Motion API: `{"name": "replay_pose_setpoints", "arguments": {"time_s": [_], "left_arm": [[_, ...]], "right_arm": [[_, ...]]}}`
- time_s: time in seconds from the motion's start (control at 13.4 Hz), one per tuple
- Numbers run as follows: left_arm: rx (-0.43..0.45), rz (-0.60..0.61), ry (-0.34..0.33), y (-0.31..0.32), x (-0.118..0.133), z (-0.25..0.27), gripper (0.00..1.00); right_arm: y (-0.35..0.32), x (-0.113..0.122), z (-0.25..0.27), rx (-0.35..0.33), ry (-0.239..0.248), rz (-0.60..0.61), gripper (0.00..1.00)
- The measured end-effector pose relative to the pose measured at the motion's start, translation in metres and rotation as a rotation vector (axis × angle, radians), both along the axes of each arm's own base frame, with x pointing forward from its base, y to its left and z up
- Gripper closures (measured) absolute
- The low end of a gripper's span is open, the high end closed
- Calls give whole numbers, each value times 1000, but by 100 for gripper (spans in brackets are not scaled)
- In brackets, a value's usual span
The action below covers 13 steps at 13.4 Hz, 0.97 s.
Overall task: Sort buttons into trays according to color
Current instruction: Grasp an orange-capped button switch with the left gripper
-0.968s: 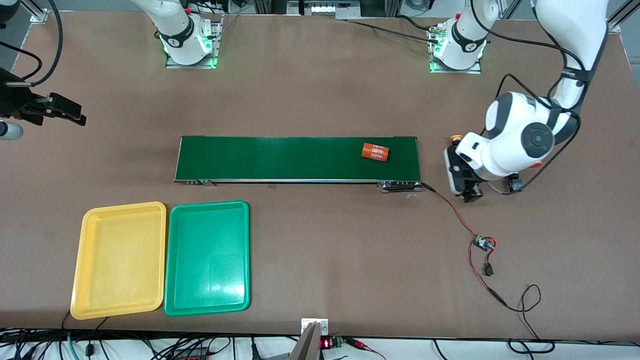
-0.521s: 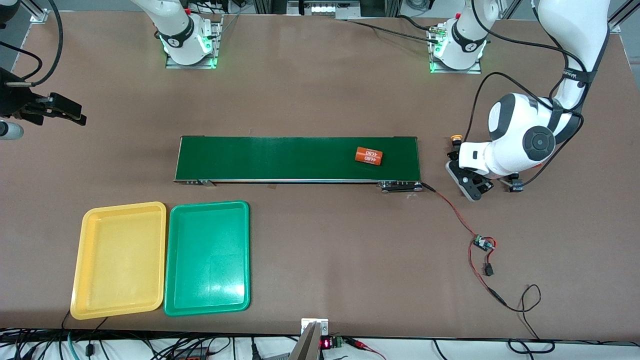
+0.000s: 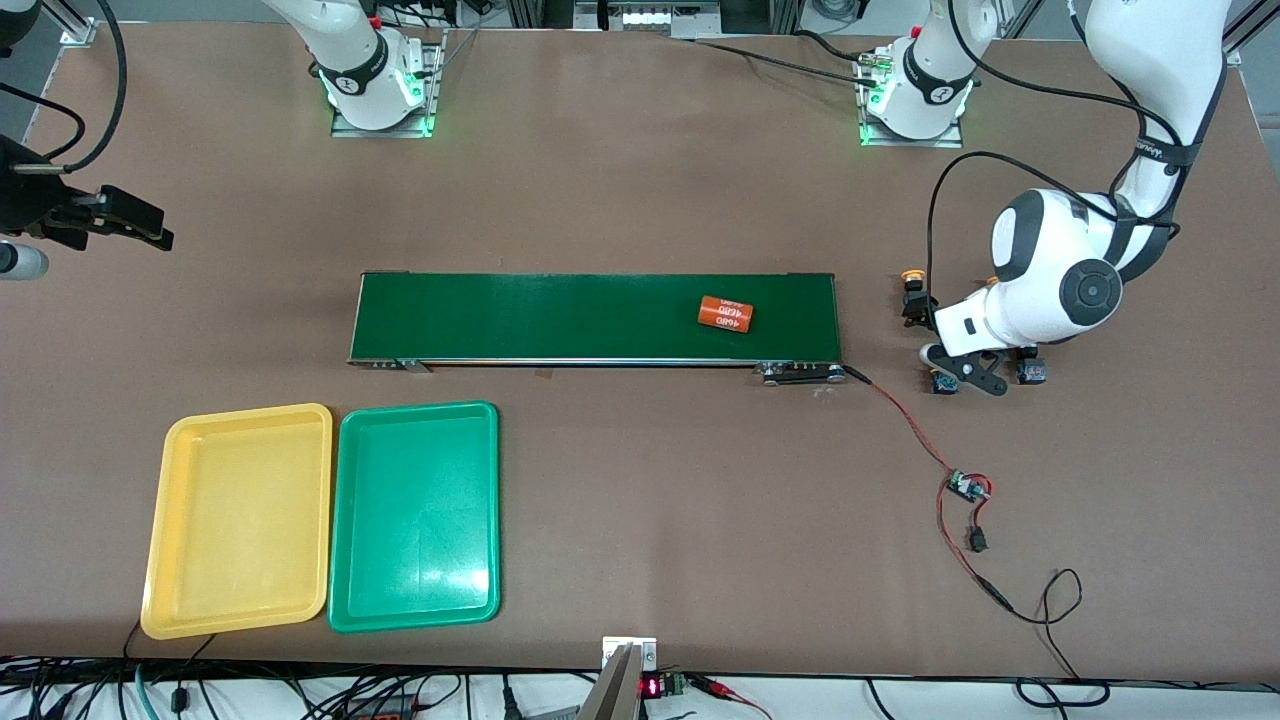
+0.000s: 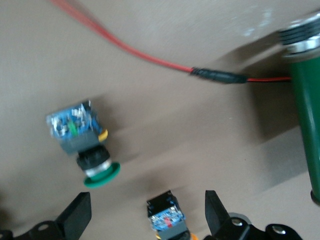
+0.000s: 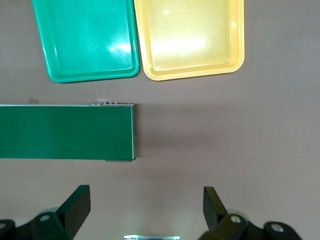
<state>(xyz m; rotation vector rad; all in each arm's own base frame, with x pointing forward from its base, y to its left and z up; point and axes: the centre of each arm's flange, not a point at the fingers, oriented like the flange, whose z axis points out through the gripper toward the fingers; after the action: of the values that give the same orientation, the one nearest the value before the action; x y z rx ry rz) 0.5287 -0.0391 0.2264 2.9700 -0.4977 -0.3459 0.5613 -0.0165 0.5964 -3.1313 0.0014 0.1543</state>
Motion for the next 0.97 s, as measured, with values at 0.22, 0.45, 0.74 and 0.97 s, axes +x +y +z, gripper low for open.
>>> {"name": "replay_pose_setpoints", "arguments": {"time_s": [0.22, 0.45, 0.74, 0.97], "left_arm": [[64, 203, 57, -1, -23, -11, 0], [106, 307, 99, -1, -43, -20, 0], [150, 408, 145, 0, -61, -32, 0], [158, 424, 156, 0, -66, -35, 0]], "right_arm": [[0, 0, 0, 0, 0, 0, 0], [0, 0, 0, 0, 0, 0, 0], [2, 0, 0, 0, 0, 4, 0], [5, 0, 0, 0, 0, 10, 0]]}}
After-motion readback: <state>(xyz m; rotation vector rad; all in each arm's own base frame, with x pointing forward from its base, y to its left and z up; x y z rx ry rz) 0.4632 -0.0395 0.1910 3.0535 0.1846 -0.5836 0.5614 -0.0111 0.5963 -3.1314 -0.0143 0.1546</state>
